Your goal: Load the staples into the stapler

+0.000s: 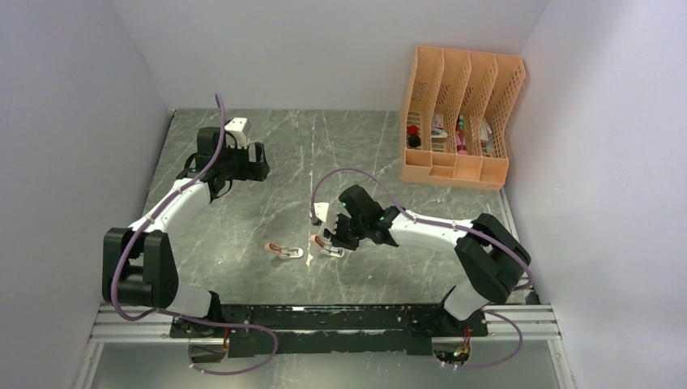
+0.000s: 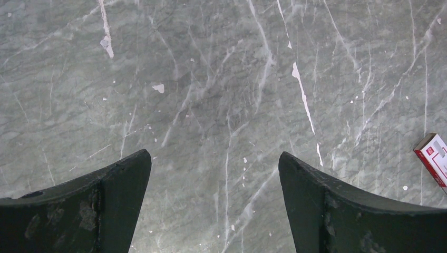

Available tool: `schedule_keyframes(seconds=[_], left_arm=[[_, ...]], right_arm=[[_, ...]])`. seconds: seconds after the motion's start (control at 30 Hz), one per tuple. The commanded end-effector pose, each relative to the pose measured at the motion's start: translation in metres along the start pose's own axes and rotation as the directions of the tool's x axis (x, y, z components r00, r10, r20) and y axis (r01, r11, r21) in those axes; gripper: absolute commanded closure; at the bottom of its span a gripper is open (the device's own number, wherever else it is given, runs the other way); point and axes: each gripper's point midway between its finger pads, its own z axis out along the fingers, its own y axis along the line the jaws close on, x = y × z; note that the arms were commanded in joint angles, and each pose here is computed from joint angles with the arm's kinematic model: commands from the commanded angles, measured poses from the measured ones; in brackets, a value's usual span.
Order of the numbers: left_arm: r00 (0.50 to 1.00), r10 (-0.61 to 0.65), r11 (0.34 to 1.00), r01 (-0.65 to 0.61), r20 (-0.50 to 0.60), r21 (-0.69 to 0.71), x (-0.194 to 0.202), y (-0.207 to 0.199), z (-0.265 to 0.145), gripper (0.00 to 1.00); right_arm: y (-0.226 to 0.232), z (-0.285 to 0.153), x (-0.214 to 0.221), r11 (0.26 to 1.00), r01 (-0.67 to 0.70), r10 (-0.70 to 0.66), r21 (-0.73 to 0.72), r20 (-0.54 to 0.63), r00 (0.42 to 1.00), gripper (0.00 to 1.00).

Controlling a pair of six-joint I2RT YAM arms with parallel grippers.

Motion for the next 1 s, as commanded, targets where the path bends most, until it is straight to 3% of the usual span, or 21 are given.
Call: schedule_keyframes(seconds=[0.0,0.4,0.97], left_arm=[[0.999,0.002,1.000,-0.003,0.051,0.018,-0.022,-0.001,-0.001,0.05],[0.999,0.004,1.000,-0.005,0.052,0.015,-0.022,0.000,-0.001,0.05],[0.999,0.004,1.000,-0.004,0.051,0.013,-0.022,0.000,-0.001,0.05]], right_arm=[[-0.002,-0.002,-0.007,1.000,-0.003,0.003,-0.002,0.015,1.000,0.84],[0.005,0.005,0.002,0.999,-0.033,0.034,-0.037,0.002,0.999,0.74],[0.015,0.017,0.022,0.995,-0.071,0.069,-0.065,-0.022,0.997,0.78]])
